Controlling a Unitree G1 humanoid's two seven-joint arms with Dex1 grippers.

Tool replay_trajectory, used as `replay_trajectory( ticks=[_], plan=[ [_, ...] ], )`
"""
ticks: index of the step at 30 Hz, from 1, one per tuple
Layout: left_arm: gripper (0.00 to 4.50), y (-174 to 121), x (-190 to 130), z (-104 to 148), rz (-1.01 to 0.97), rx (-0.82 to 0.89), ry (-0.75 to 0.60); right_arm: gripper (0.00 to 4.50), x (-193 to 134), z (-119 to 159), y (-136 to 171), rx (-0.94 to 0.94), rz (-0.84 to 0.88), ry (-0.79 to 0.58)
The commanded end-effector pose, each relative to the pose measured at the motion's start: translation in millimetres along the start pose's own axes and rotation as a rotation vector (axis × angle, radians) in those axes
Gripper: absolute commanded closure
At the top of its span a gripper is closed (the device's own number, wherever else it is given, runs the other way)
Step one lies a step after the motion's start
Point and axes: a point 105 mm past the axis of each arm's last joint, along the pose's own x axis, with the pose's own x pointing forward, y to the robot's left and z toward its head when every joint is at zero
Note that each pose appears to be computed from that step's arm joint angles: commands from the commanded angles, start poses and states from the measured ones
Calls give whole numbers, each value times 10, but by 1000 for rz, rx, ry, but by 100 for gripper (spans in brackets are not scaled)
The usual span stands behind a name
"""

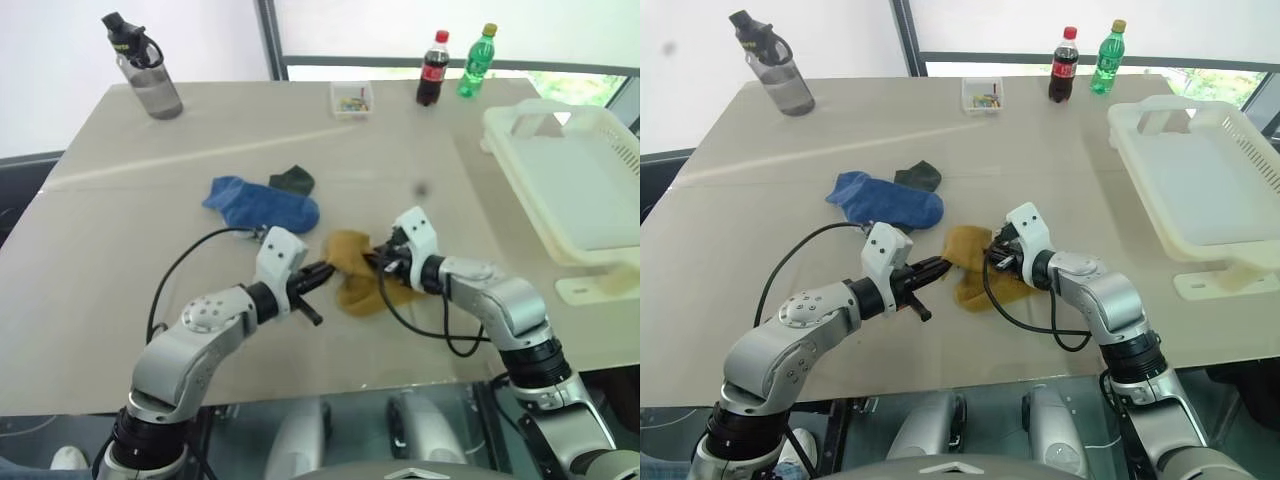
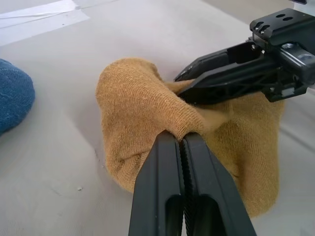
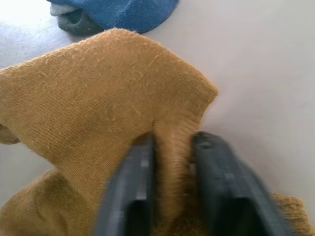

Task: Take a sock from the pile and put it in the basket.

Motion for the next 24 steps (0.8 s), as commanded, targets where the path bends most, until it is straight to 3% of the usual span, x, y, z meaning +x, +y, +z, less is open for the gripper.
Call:
replay_trajectory(
  ticks=[1, 9, 14, 24],
  plan=[
    [450, 2, -44, 88, 11, 27, -36, 430, -51, 151, 55, -32, 25, -54],
    [450, -93, -79, 141, -42, 31, -59, 430, -222, 349, 30, -46, 14, -130],
    [450, -295, -112, 261, -139, -47, -122, 430, -503, 503, 70, -63, 13, -172],
    [450, -533, -158, 156, -207, -71, -28, 430, -813, 342, 45, -24, -48, -64]
  ],
)
